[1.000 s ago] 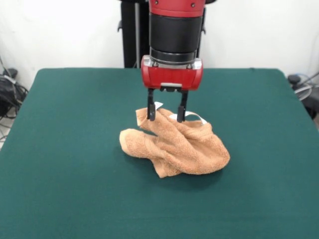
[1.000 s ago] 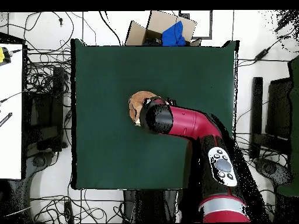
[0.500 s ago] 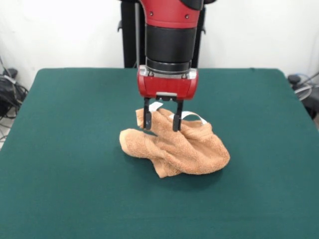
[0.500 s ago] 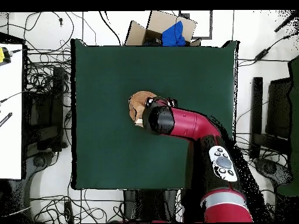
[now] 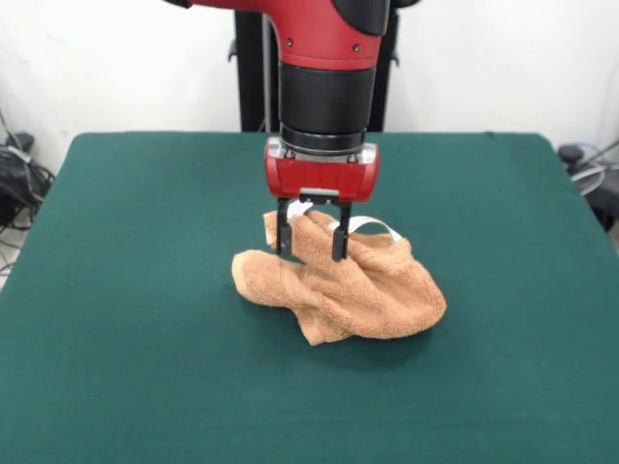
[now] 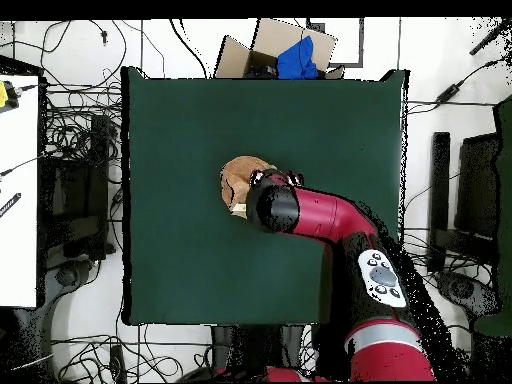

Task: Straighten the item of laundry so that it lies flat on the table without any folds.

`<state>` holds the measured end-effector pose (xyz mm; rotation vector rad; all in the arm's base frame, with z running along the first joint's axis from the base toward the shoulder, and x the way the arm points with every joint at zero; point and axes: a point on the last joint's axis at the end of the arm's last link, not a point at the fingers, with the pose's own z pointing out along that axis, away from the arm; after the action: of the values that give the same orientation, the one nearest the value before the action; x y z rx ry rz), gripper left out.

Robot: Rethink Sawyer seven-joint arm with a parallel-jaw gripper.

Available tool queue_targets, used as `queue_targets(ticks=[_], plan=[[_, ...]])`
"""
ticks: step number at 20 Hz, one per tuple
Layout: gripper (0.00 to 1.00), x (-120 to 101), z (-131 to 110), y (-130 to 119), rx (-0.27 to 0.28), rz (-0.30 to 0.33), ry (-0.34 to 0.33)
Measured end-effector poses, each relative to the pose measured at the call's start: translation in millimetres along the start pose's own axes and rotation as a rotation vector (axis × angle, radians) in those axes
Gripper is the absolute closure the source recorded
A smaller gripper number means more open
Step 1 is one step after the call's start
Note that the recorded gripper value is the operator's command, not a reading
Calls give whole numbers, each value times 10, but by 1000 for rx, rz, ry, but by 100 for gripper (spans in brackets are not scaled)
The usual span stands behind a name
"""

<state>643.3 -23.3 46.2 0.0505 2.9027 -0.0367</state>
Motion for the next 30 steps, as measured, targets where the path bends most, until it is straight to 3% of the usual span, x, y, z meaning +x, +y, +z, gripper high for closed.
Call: queue_targets(ticks=[16, 30], plan=[[0, 320, 46, -40, -1, -27, 46], [0, 443, 23, -7, -7, -27, 67]])
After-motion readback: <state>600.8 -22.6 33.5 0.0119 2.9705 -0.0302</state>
